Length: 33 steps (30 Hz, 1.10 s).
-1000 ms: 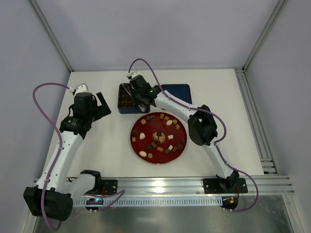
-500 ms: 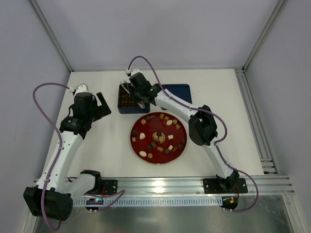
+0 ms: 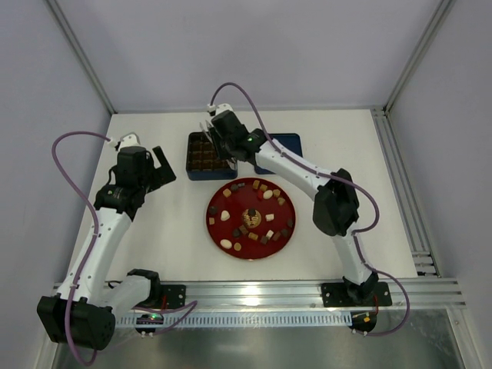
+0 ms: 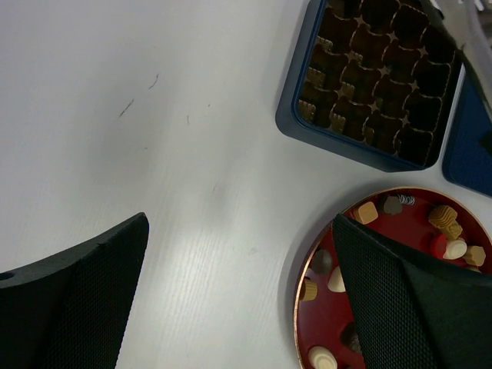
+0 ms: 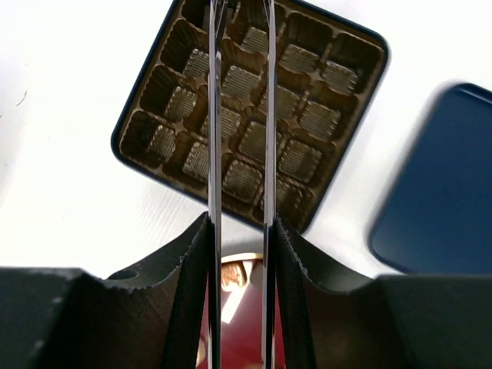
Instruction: Pack the chocolate
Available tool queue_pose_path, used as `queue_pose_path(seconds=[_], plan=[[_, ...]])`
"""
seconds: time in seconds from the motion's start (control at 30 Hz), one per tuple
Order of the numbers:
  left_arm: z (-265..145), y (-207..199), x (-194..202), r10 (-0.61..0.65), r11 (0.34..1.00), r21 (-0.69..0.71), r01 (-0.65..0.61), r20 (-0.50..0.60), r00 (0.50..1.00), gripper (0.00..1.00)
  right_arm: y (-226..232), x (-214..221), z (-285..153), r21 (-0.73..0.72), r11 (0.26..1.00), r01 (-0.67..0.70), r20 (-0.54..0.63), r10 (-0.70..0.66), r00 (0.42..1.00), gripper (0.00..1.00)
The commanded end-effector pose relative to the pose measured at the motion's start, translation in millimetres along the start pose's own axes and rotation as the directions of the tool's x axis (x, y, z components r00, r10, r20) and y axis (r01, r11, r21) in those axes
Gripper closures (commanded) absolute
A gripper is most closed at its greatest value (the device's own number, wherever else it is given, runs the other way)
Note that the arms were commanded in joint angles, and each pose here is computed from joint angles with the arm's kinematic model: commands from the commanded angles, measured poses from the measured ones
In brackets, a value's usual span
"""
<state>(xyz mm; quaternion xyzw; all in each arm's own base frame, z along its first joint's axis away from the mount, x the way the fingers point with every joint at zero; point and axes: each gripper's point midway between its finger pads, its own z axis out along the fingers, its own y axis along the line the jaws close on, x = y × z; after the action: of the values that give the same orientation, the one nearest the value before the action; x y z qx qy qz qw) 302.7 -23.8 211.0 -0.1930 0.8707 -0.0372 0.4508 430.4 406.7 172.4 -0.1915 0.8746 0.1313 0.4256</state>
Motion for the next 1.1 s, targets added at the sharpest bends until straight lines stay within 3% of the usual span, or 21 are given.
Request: queue_pose_path(seconds=[0.0,0.17,0.33,0.7,1.07], plan=[[-3.9,-1.4,-6.9,-0.013,1.0,0.014,0.012,0.027,1.0,0.0,-18.0,-54.7,-76.1,0.021,0.998,-0.066,0.131,0.063,0.989,0.62],[-3.9,-1.8,-6.7,-0.011,1.0,0.016,0.011,0.026,1.0,0.0,-32.0,-16.1,-109.6,0.041,0.995,-0.09,0.03,0.089,0.996,0.62],[-2.6,-1.9,-5.1,-0.01,1.0,0.016,0.009,0.019,1.0,0.01,-41.9,52.2,-143.6,0.035,0.991,-0.131,-0.124,0.134,0.983,0.62],[-0.3,-3.6,-1.9,-0.006,1.0,0.022,0.006,0.003,1.0,0.0,-62.7,128.2,-242.0,0.065,0.98,-0.187,-0.234,0.197,0.952,0.62],[1.5,-3.8,-0.3,-0.004,1.0,0.023,0.004,-0.005,1.0,0.0,-66.3,196.0,-269.4,0.083,0.97,-0.228,-0.395,0.242,0.886,0.62]])
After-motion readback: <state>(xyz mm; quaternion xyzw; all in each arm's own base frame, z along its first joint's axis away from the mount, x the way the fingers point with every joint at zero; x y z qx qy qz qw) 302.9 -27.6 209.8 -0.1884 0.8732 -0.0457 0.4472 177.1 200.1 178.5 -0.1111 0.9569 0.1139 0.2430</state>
